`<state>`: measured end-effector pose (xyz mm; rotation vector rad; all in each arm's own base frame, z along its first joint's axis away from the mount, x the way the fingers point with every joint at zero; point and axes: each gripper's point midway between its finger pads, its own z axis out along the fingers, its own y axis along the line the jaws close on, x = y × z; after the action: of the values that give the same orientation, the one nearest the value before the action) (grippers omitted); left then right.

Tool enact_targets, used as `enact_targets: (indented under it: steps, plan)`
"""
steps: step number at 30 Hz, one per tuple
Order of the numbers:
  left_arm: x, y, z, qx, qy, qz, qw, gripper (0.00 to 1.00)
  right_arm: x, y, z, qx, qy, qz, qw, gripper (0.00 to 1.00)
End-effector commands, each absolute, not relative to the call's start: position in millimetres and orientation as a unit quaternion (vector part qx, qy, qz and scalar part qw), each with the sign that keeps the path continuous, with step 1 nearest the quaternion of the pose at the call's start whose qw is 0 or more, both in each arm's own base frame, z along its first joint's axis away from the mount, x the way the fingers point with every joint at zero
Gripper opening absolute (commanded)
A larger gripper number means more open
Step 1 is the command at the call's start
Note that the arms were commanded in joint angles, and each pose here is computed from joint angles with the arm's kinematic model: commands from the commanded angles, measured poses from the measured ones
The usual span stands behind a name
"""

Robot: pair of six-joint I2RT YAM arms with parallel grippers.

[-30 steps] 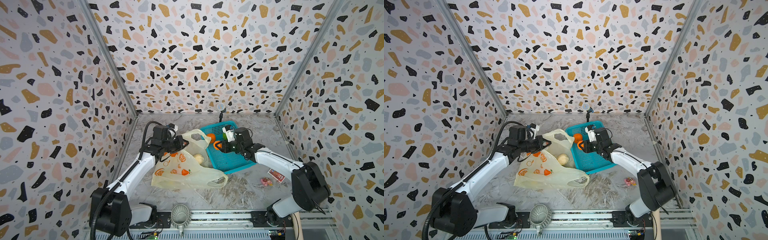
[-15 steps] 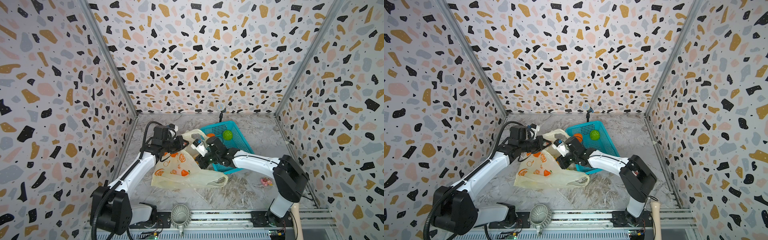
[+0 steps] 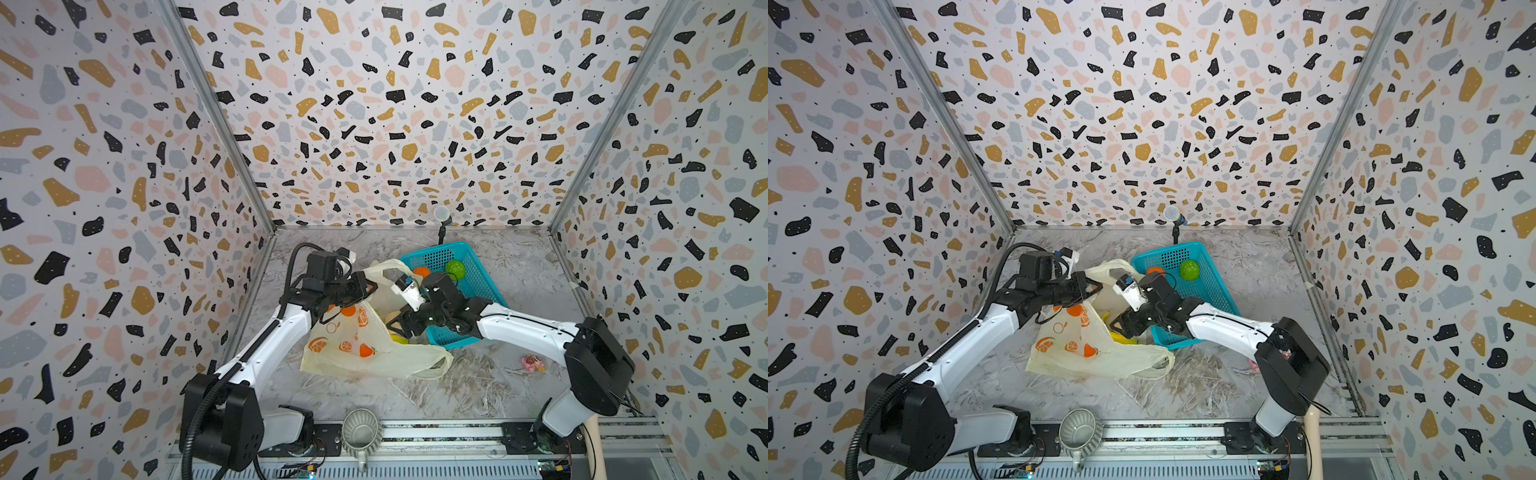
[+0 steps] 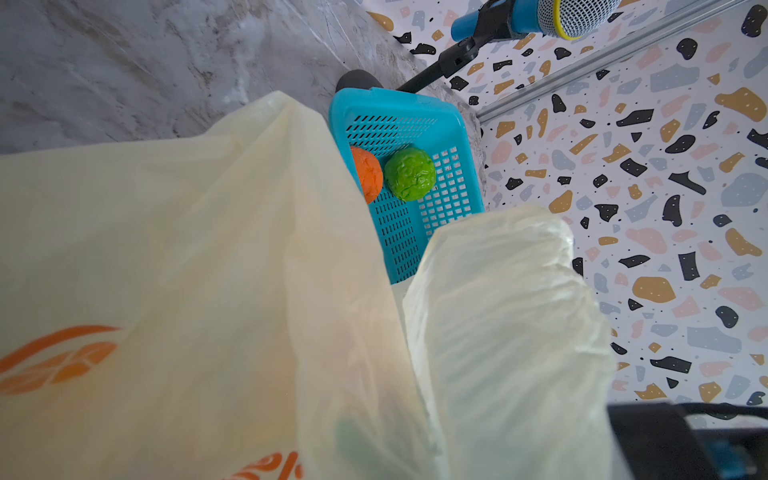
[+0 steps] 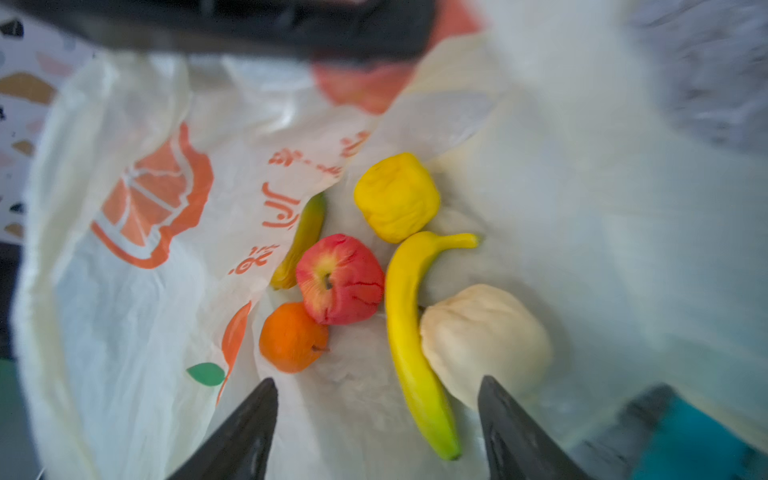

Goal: Place the fruits into the plastic bag
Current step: 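Release the orange and move the right gripper over the remaining orange, then grasp the green bumpy fruit in the basket with the right gripper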

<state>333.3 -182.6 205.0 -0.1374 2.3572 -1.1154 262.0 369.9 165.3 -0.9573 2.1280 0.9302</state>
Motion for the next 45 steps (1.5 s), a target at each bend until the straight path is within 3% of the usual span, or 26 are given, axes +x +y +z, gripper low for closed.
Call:
enact_targets:
  steps: [1,7,15,22,34,40,45]
  plan:
    - [333,-185,212,-0.040,0.866,-0.417,0.274,0.00,290,336,213,-0.295,0.799,0.343,0.395,0.76]
    - [334,-185,212,-0.040,0.865,-0.418,0.274,0.00,350,251,218,-0.131,0.836,0.279,0.454,0.76]
    - [333,-186,213,-0.039,0.864,-0.421,0.273,0.00,441,205,157,-0.024,0.915,0.142,0.378,0.76]
    - [331,-186,208,-0.035,0.866,-0.420,0.269,0.00,489,196,110,0.015,0.933,0.096,0.347,0.76]
    - [332,-188,196,-0.034,0.870,-0.421,0.255,0.00,510,193,62,0.032,0.943,0.063,0.325,0.75]
    - [333,-189,197,-0.032,0.870,-0.421,0.254,0.00,509,205,73,0.021,0.936,0.100,0.336,0.48]
    - [333,-189,197,-0.032,0.870,-0.421,0.255,0.00,481,212,118,0.000,0.921,0.144,0.363,0.43]
